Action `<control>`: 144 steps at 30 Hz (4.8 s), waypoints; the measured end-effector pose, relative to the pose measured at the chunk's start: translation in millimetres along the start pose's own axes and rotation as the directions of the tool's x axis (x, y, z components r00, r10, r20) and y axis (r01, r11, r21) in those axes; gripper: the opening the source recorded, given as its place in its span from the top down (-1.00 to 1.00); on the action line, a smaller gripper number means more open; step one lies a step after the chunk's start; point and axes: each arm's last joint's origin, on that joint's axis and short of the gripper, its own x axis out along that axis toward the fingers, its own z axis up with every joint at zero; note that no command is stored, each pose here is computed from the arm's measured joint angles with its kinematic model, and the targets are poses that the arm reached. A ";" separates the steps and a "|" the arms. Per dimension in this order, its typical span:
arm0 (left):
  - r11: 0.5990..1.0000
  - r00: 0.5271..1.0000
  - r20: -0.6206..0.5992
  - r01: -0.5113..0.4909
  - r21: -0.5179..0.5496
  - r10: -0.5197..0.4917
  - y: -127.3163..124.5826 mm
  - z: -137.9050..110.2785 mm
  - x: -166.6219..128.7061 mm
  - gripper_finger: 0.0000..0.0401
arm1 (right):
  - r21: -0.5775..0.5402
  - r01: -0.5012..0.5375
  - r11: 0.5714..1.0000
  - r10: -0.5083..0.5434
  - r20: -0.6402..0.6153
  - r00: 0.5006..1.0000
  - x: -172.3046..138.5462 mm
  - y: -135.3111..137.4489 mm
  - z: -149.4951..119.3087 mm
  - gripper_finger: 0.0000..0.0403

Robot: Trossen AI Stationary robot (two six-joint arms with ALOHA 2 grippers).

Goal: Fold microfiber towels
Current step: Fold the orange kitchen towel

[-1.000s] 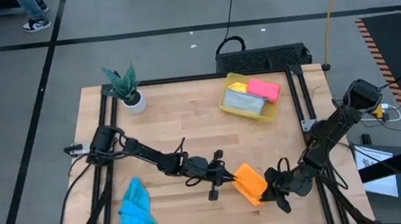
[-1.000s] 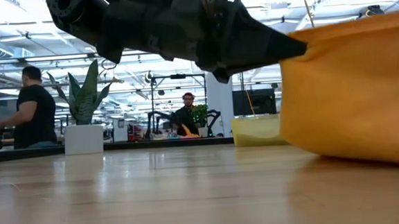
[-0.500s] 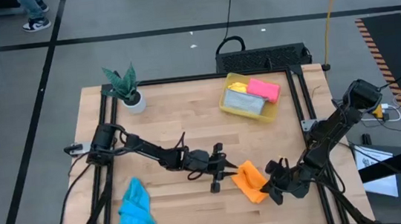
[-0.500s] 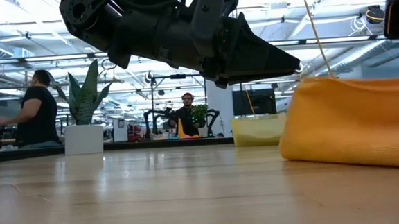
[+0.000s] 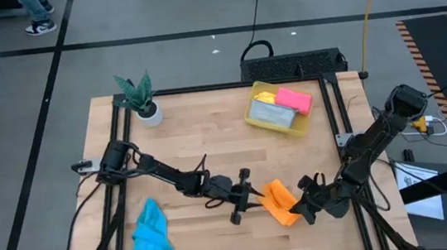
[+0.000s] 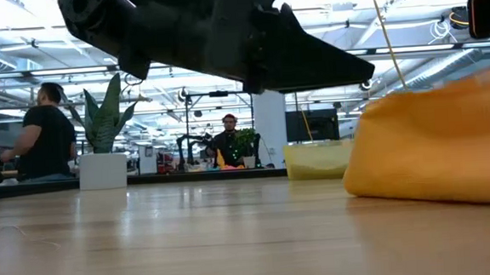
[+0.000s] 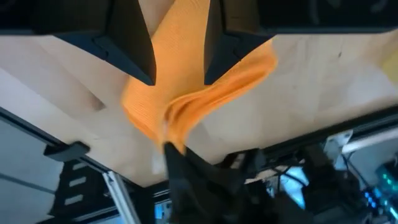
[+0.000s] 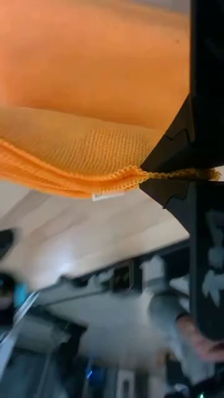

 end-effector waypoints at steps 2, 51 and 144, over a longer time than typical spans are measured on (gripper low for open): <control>0.999 1.000 0.003 0.010 0.031 -0.011 -4.9 1.1 0.0 0.32 | 0.007 -0.035 0.999 0.035 0.034 0.999 -6.8 4.2 1.0 0.99; 0.999 1.000 -0.003 0.022 0.035 -0.022 -9.7 1.2 -0.1 0.32 | 0.010 0.359 0.933 -0.352 -0.182 0.918 -57.9 -38.2 -15.5 0.45; 1.000 0.999 -0.035 -0.012 -0.003 0.012 -20.8 -12.5 26.6 0.32 | -0.719 0.021 0.695 0.042 0.070 0.997 67.7 -30.9 47.7 1.00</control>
